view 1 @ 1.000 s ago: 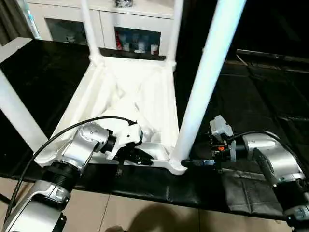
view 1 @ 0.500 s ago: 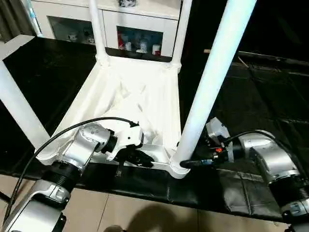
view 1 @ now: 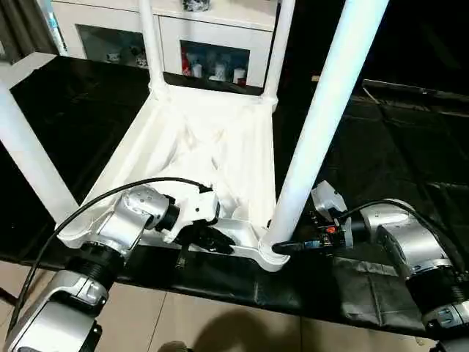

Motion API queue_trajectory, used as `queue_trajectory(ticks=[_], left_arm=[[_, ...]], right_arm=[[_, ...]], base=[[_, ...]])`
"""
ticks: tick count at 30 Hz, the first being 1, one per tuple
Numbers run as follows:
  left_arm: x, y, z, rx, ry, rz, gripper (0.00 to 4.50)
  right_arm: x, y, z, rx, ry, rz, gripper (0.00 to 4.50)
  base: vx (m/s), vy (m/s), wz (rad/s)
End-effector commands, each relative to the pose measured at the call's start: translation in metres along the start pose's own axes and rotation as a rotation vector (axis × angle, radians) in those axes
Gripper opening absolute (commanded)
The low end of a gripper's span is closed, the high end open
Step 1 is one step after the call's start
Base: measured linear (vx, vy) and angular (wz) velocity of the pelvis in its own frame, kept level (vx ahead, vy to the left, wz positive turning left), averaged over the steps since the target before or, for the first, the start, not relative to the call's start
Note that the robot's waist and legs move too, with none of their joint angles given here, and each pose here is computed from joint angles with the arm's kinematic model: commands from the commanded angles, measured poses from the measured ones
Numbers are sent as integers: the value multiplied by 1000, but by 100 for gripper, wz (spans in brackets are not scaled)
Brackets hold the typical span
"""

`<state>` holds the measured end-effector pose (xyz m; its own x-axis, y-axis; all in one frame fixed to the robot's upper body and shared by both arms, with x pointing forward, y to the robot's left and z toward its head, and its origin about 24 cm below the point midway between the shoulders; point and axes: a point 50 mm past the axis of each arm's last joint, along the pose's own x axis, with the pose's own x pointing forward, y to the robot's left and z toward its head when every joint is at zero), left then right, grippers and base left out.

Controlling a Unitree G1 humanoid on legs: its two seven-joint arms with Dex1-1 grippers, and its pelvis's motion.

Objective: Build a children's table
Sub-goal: Rotate leg to tighten

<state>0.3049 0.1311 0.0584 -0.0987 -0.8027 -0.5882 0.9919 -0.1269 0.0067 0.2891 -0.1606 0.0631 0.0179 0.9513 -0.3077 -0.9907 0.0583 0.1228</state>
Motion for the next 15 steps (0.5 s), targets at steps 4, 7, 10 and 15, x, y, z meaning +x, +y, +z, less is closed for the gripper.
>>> queue_trajectory(ticks=[4, 7, 10, 15], left_arm=[[16, 4, -6, -79, 43, 47, 0], [23, 12, -2, -154, -1, 127, 0], [33, 22, 9, -224, -58, 216, 0], [49, 33, 27, -280, -123, 315, 0]], right_arm=[[8, 2, -2, 42, -19, -47, 197], [24, 1, -7, 85, 6, -153, 197], [45, -7, -7, 139, -21, -317, 196], [76, -16, 0, 210, -58, -514, 193]], base=[[0, 0, 0], [0, 0, 0], [0, 0, 0], [0, 0, 0]])
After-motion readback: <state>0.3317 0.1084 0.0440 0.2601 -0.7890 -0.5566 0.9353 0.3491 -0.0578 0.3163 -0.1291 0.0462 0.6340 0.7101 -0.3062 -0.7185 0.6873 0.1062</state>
